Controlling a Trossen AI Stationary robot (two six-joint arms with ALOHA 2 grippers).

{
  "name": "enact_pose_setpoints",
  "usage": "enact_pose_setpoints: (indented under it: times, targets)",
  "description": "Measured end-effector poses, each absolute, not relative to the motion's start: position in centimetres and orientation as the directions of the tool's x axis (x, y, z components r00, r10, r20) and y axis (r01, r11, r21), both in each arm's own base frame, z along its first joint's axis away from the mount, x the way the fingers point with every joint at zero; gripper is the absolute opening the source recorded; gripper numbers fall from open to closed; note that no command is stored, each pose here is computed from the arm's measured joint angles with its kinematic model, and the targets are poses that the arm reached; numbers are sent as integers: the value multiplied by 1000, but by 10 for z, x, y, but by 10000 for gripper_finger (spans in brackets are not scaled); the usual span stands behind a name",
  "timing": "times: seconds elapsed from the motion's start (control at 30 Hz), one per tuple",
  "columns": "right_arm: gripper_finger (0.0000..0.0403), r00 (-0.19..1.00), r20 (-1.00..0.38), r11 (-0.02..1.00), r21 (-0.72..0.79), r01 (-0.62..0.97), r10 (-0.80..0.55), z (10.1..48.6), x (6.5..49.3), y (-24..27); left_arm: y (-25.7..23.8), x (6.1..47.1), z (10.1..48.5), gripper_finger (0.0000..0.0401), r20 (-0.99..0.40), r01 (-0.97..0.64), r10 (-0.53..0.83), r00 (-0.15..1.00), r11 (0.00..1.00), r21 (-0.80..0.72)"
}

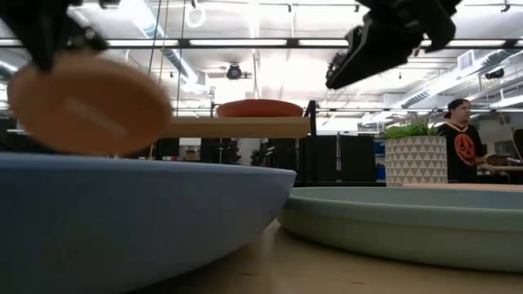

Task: Place and stack plates onto a shelf
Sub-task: Put the brown plate on the shelf

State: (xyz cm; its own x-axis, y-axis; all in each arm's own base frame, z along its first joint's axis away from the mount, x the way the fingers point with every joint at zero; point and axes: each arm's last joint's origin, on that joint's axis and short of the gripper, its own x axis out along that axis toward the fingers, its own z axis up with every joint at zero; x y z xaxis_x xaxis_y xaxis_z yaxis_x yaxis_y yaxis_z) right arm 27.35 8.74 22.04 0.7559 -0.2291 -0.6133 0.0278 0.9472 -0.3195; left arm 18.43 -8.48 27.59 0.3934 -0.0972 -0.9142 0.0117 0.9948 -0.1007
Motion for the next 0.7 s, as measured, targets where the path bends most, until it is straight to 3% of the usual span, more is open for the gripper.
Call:
enact_pose_setpoints:
  times: [0.2,0.37,0.7]
  targets:
    - [119,768,-599,955,-291,53,-226,209,271,86,-71,186,329,19,-856,-18,84,510,996,87]
    - [119,784,-583,959,-279,56,-216,211,272,87,-47,197,350,19,-817,-34,192,544,978,207]
    - [119,790,-584,964,-263,34,-187,211,273,88,27,208,339,20,-846,-92,345,405,937,338]
